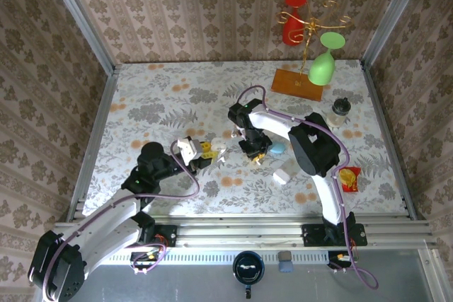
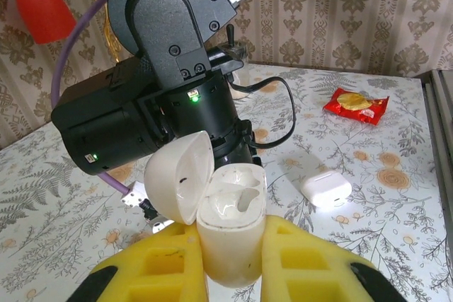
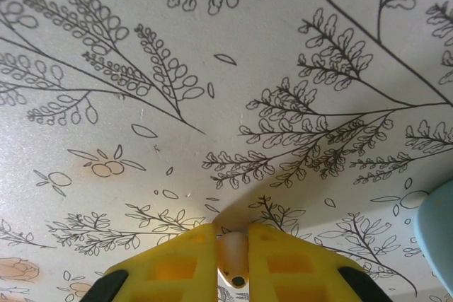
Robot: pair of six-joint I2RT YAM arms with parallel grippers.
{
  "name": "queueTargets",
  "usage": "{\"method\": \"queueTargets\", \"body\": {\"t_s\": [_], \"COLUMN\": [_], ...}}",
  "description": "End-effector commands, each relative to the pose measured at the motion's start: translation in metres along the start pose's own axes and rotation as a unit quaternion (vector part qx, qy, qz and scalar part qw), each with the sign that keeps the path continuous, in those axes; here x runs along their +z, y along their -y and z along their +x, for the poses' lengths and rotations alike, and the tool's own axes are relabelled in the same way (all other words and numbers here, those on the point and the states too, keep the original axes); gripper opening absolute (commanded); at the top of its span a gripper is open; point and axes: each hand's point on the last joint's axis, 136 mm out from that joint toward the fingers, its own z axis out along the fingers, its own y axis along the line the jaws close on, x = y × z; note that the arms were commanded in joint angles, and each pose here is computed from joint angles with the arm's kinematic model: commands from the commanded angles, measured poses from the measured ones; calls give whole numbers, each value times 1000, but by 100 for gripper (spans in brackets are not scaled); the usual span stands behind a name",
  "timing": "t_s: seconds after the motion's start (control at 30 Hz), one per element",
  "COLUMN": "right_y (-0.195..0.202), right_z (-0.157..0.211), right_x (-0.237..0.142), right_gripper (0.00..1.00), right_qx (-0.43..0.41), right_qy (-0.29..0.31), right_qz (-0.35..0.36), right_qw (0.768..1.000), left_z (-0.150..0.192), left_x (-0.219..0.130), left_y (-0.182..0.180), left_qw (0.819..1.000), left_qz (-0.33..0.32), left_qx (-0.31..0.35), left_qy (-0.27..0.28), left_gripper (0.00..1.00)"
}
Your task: Insert wireless bluetooth earbuds into charging case
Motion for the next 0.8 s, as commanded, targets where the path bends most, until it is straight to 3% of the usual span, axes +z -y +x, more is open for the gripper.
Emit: {"method": "queueTargets", "body": {"t_s": [0.0,0.17,0.33,0.43,0.57,0.77], "right_y": [-1,-5,-20,-27,-38,-57], "right_z": [3,-11,-22,-25,-17,20], "right_x": [-18,-52,-107,-150,-211,-279], "right_gripper": [16,14,12,12,12,10], "right_qx": [3,12,-23,-47,-92,-162], "right_qy": [18,109,242,336,461,542], "right_qz": [-15,-61,-141,-185,-240,-323], "right_qw": [1000,992,960,922,849,759], "left_z": [-12,-15,-17,-20,-24,-33], "left_x": [1,4,5,4,4,4], "left_y": [-2,-8,-15,-14,-8,3], "left_qw": [1000,1000,999,999,999,996], "left_qz": [0,-5,-15,-9,19,67], "left_qx": [10,-13,-32,-34,-43,-58], "left_qy": [7,9,8,9,13,31], "left_gripper": [5,6,6,6,6,5]}}
